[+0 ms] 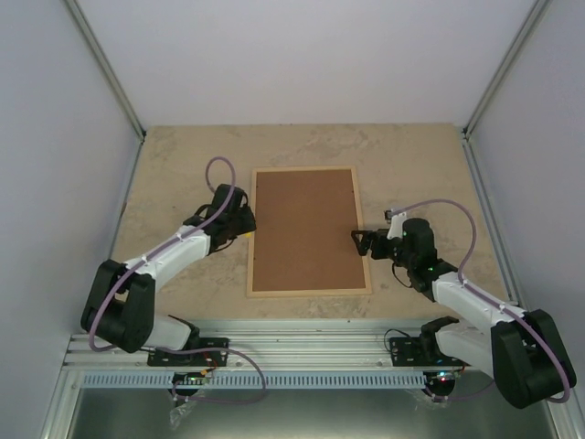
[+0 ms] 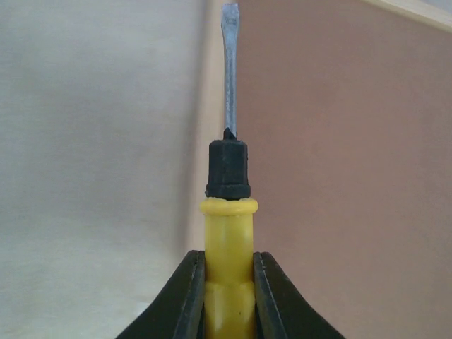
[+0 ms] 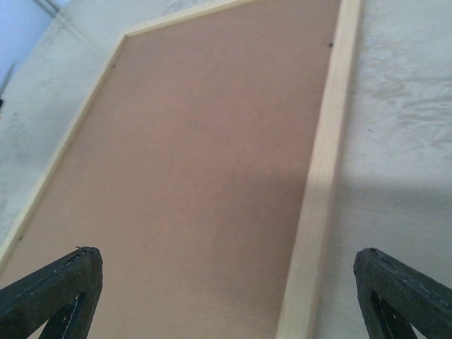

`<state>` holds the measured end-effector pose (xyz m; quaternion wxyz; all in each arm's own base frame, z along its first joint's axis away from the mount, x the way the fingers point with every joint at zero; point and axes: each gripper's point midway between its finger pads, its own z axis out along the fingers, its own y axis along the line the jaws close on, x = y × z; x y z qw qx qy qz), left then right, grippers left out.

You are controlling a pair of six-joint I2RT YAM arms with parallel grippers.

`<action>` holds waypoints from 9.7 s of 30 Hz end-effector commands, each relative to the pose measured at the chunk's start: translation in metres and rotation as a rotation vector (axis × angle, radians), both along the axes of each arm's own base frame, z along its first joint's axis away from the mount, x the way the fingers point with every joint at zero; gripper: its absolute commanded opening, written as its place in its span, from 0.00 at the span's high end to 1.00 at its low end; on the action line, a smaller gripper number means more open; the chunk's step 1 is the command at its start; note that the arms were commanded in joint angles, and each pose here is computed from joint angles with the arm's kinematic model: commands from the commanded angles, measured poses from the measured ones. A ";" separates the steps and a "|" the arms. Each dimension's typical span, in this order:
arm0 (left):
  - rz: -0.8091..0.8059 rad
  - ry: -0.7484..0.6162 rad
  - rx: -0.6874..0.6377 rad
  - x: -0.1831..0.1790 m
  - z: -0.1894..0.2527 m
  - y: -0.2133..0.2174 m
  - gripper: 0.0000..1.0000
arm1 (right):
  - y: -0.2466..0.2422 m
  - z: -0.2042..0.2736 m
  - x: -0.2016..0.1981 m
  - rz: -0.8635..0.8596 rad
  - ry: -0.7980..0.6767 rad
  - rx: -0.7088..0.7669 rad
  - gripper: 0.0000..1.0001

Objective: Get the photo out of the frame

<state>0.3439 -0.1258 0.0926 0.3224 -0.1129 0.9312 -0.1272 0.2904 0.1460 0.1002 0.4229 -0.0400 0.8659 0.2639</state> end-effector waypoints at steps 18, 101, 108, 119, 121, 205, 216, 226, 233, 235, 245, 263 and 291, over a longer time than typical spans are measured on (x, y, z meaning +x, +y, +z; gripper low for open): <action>-0.700 -0.215 -0.017 -0.049 0.061 -0.171 1.00 | 0.066 0.070 -0.014 0.317 -0.013 0.345 0.05; -0.852 -0.595 -0.399 -0.103 0.090 -0.233 0.73 | 0.098 0.086 -0.019 0.175 0.292 0.915 1.00; -0.865 -0.577 -0.407 -0.103 0.086 -0.238 0.93 | 0.100 0.087 -0.020 0.179 0.293 0.925 0.99; -0.731 -0.547 -0.231 -0.079 0.074 -0.216 1.00 | 0.102 0.086 -0.002 0.210 0.224 0.755 0.73; -0.694 -0.530 -0.180 -0.072 0.071 -0.209 1.00 | 0.096 0.078 0.006 0.187 0.225 0.691 0.68; -1.018 -0.174 0.355 0.050 -0.054 -0.178 1.00 | 0.079 -0.088 0.078 0.274 0.307 -0.232 0.93; -1.036 -0.132 0.378 0.048 -0.063 -0.175 1.00 | 0.080 -0.089 0.077 0.277 0.307 -0.235 0.93; -1.050 -0.124 0.364 0.041 -0.064 -0.173 1.00 | 0.081 -0.089 0.078 0.277 0.306 -0.238 0.93; -1.045 -0.110 0.368 0.038 -0.064 -0.170 1.00 | 0.082 -0.089 0.078 0.277 0.303 -0.239 0.93; -1.041 -0.106 0.374 0.038 -0.064 -0.168 1.00 | 0.081 -0.088 0.079 0.274 0.302 -0.240 0.93; -1.073 -0.124 0.335 0.030 -0.055 -0.172 1.00 | 0.081 -0.089 0.078 0.272 0.302 -0.241 0.93; -0.980 -0.101 0.437 0.044 -0.057 -0.154 1.00 | 0.081 -0.090 0.078 0.269 0.305 -0.245 0.94; -1.025 -0.096 0.408 0.045 -0.061 -0.161 1.00 | 0.084 -0.089 0.078 0.278 0.299 -0.245 0.94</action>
